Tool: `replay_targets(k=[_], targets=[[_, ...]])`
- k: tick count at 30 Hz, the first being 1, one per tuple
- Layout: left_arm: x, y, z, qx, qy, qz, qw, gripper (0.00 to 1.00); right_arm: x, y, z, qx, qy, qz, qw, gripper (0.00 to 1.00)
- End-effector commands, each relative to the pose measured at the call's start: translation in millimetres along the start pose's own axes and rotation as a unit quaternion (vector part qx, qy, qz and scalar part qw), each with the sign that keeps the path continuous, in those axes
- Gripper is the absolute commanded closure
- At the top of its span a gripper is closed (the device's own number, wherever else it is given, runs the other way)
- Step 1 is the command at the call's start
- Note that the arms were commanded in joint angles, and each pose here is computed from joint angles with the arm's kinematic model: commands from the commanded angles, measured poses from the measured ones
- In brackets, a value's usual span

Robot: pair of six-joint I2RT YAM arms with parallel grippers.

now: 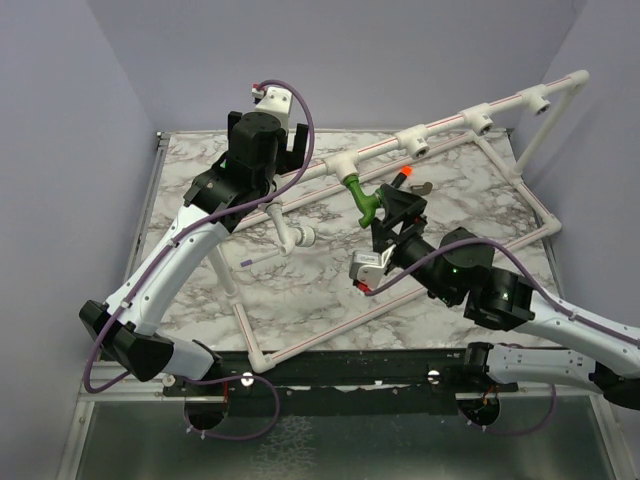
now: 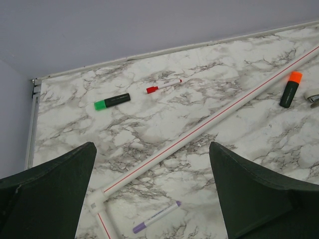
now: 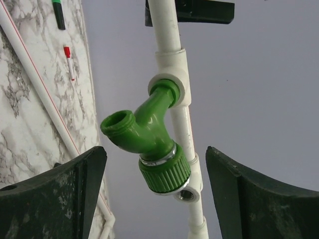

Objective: Install the water faucets

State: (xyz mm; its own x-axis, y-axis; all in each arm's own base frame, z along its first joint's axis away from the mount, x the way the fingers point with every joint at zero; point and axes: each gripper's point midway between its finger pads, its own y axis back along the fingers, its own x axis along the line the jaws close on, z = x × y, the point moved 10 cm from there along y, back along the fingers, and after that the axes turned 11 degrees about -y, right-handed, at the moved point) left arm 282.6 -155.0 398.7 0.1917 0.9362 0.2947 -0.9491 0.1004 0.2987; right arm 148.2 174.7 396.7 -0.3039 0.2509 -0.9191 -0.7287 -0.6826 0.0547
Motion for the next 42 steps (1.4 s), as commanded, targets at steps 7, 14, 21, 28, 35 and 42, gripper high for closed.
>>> replay_targets(k=[7, 14, 21, 28, 35, 42], targets=[[-1.0, 6.5, -2.2, 0.001, -0.008, -0.004, 1.0, 0.04, 8.1, -15.7, 6.0, -0.022, 0.097, -0.023, 0.995, 0.25], [-1.6, 5.9, -2.5, 0.002, -0.01, -0.004, 1.0, 0.04, 22.5, -21.5, 1.8, -0.025, 0.072, -0.045, 0.996, 0.36], [-2.5, 4.7, -3.4, 0.004, -0.011, -0.004, 1.0, 0.04, 36.0, -26.2, -4.9, -0.012, 0.037, -0.077, 0.996, 0.6], [-2.3, 3.8, -3.3, 0.004, -0.013, -0.001, 1.0, 0.04, 41.2, -26.6, -6.7, -0.007, -0.079, -0.106, 0.991, 0.99], [-2.9, 2.8, -4.0, 0.006, -0.014, -0.001, 1.0, 0.04, 41.3, -31.8, 4.5, -0.038, -0.337, -0.144, 0.93, 0.99], [-1.8, 4.6, -3.4, 0.004, -0.012, 0.0, 1.0, 0.04, 49.2, -32.0, 16.5, -0.083, -0.556, -0.153, 0.813, 1.0]])
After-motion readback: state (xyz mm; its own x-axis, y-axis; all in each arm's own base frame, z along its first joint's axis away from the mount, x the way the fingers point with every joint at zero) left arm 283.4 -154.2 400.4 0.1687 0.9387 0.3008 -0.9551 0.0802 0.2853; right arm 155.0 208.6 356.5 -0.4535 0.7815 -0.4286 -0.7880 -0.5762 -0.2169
